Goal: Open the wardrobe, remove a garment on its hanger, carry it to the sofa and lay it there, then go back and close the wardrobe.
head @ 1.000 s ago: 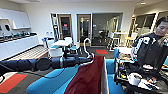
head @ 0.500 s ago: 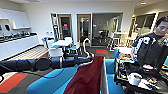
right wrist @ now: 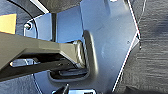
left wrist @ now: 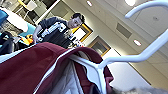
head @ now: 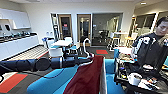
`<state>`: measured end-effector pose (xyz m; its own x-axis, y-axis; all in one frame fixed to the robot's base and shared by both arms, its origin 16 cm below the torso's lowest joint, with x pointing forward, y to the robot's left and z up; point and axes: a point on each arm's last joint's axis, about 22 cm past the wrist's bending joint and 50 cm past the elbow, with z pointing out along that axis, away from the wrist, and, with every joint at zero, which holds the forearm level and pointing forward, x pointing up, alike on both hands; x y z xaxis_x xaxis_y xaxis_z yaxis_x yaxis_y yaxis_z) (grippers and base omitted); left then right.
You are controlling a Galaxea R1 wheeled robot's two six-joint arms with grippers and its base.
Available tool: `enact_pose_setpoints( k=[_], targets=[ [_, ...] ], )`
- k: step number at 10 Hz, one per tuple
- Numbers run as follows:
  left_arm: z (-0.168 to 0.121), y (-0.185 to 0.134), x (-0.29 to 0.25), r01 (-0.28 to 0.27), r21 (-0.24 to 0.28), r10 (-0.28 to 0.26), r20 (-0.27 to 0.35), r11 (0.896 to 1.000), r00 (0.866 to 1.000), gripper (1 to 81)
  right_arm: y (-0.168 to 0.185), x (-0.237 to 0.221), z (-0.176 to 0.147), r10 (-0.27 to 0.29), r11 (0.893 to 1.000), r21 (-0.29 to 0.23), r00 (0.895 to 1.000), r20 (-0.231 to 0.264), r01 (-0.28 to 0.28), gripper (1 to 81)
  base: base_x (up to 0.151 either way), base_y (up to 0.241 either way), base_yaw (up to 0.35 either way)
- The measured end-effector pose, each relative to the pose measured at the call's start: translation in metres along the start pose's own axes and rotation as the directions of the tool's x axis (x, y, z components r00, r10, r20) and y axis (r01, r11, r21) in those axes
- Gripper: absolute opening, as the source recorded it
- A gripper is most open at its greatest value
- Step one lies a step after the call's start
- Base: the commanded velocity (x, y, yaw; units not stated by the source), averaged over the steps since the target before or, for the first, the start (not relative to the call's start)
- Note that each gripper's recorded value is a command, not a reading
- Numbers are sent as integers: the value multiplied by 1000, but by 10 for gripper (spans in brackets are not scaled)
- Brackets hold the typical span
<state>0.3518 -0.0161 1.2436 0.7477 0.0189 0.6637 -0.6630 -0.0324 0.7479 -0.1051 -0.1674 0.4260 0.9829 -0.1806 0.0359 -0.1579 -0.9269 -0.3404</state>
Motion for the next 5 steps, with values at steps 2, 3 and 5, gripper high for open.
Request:
enact_pose_setpoints(
  k=[2, 3, 5],
  targets=[
    [0, -1, -1, 4, 0, -4, 0, 1000, 1000, 10, -2, 0, 0, -3, 1000, 2, 1000, 0, 3, 811, 0, 0, 0],
    [0, -4, -4, 10, 2, -10, 2, 1000, 1000, 10, -6, 0, 2, -3, 1000, 7, 1000, 0, 3, 811, 0, 0, 0],
    [0, -4, -5, 11, 2, -11, 3, 1000, 1000, 10, -8, 0, 2, -3, 1000, 10, 1000, 0, 3, 811, 33, 0, 0]
  ],
)
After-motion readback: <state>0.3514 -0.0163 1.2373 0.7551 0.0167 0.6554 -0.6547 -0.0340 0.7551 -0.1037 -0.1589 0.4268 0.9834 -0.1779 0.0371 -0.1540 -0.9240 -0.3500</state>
